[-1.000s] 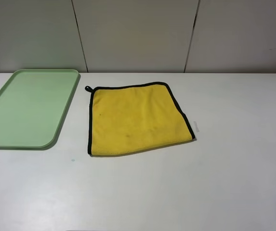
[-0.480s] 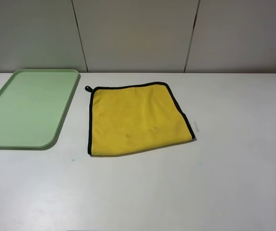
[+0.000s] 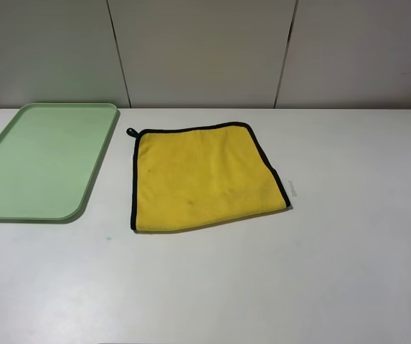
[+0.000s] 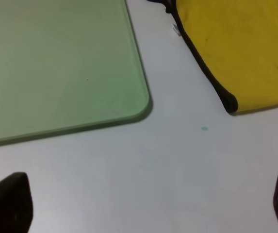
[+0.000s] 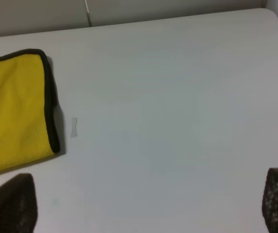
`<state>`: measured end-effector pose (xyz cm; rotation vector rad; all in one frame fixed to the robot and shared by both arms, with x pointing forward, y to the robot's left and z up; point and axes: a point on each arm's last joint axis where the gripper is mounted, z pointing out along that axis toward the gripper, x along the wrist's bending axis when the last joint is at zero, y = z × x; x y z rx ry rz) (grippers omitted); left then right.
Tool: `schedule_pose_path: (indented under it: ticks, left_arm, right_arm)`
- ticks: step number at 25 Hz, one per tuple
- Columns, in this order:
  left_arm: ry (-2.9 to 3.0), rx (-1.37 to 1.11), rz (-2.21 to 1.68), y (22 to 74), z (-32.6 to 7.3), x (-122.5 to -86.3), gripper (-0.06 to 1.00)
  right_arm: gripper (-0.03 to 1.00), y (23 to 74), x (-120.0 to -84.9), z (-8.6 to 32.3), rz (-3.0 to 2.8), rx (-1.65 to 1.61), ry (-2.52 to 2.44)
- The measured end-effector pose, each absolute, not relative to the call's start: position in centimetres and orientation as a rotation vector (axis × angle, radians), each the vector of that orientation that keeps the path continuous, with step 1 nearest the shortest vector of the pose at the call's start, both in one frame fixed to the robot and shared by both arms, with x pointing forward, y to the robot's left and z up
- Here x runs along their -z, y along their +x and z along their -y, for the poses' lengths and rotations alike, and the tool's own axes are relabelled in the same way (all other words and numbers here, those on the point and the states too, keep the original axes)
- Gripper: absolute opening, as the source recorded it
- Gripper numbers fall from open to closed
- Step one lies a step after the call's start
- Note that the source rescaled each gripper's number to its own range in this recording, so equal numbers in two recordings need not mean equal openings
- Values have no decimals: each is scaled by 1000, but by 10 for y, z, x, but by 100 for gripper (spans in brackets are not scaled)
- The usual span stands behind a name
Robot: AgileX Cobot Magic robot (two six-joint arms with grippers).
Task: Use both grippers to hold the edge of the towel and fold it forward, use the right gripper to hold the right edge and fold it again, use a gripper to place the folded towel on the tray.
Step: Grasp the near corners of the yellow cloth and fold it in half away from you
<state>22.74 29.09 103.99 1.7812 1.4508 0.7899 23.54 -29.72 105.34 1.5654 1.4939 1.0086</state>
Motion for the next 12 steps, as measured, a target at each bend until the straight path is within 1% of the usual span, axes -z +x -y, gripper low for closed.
schedule_pose_path:
  ticks: [12]
  left_arm:
    - [1781, -789, -1450, 227, -291, -1040, 100]
  right_arm:
    - [100, 235, -1053, 297, -1495, -1013, 1566]
